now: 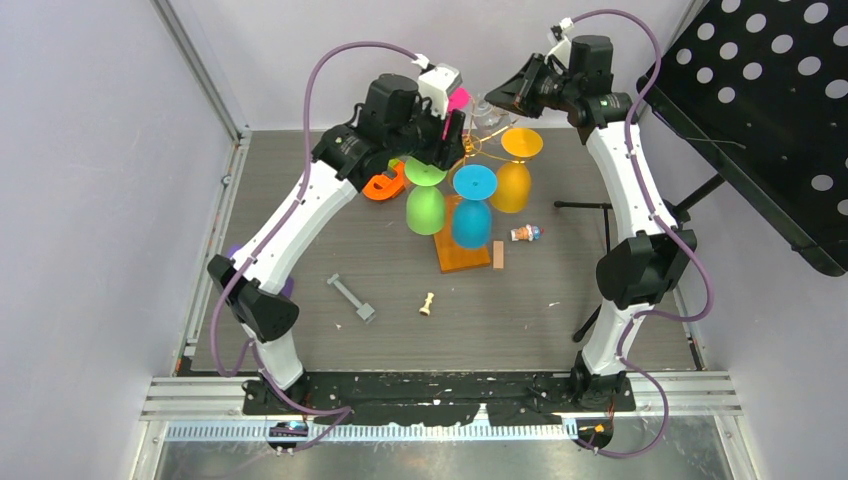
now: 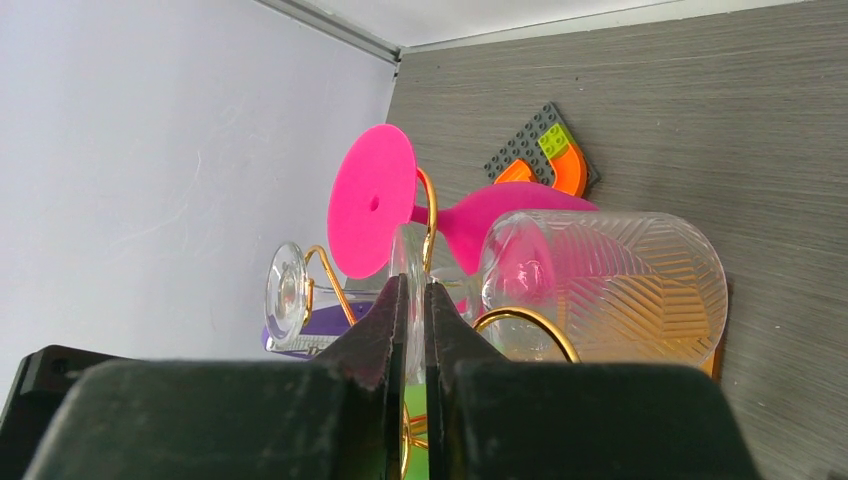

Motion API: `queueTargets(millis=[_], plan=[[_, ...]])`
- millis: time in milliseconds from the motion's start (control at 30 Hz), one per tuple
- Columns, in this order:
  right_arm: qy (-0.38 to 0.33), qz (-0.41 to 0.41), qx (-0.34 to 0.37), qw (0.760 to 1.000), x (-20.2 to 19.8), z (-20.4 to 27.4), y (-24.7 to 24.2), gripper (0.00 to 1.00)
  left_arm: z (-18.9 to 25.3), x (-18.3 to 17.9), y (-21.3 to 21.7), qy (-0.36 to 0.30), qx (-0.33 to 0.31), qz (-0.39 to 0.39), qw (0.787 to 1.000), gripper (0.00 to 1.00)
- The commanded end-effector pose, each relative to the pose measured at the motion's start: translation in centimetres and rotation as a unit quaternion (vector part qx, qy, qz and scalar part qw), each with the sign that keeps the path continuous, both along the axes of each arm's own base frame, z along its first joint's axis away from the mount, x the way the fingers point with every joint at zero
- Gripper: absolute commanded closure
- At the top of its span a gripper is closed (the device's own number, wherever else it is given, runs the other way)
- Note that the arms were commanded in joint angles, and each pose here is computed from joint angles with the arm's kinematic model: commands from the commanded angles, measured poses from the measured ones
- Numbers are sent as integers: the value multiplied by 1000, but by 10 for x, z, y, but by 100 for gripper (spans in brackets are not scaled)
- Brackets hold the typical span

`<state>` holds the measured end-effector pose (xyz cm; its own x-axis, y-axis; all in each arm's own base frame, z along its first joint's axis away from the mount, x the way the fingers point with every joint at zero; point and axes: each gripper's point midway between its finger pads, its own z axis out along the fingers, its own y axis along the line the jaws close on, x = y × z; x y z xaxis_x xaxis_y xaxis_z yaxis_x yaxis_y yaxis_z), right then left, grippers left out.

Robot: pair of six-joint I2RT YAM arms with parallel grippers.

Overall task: Place the wine glass upside down on the wine glass rack
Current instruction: Turn the wine glass upside down at the wine rack.

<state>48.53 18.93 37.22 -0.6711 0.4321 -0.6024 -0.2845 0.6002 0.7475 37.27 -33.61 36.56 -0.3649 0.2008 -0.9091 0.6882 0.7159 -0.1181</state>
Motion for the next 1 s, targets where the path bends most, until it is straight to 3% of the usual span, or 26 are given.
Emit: queueTargets(millis=[0,467,700,967], plan=[[-76,-8,23,997,-7,54,-2,95,42,0,4,-60,-34,5,998,39],[-83,-12,16,996,-5,55,-4,94,48,12,-5,-122,-32,-13,992,28],[-81,-11,17,997,-4,54,-4,94,67,7,-1,-154,-53,-14,987,24],[-78,-8,23,997,-7,55,-3,94,55,17,-3,-157,-28,-10,987,24]])
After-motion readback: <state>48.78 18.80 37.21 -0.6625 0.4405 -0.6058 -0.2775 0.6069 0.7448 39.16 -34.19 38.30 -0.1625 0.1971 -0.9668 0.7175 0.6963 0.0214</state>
